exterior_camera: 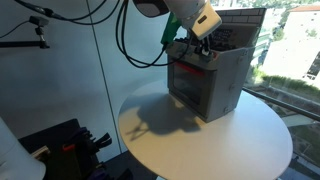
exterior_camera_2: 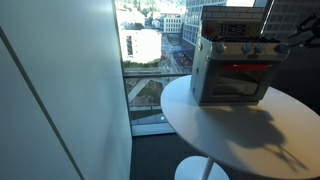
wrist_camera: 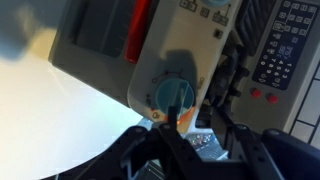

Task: Turn the right knob anticlockwise

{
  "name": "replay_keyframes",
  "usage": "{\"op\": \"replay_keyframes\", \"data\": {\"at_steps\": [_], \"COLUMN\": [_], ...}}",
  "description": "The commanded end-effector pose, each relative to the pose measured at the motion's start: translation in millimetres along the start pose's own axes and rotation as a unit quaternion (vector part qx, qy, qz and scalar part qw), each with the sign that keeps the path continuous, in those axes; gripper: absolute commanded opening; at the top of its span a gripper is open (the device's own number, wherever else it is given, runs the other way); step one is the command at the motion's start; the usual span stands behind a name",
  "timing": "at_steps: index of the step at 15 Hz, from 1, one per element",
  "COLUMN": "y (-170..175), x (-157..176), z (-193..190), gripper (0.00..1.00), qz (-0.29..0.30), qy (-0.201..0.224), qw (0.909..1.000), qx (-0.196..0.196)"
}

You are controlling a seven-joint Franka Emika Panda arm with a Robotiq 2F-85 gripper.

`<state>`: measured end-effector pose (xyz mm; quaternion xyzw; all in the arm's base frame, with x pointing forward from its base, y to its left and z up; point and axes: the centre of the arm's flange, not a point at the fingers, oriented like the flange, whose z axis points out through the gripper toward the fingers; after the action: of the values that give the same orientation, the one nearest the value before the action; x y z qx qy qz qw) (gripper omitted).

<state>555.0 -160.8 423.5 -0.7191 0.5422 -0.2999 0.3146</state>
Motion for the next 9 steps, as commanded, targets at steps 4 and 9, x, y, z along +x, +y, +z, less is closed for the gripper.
{"op": "replay_keyframes", "data": {"at_steps": [4,9], "y": [-1.4,-5.7], "x": [3.3,-0.6], "z": [5.2,3.5], "gripper": [0.23,0.70], "qz": [-0.002,-0.007], "qy": [0.004,0.002], "qw": [0.9999,0.9998], "qx": [0.013,0.017]}}
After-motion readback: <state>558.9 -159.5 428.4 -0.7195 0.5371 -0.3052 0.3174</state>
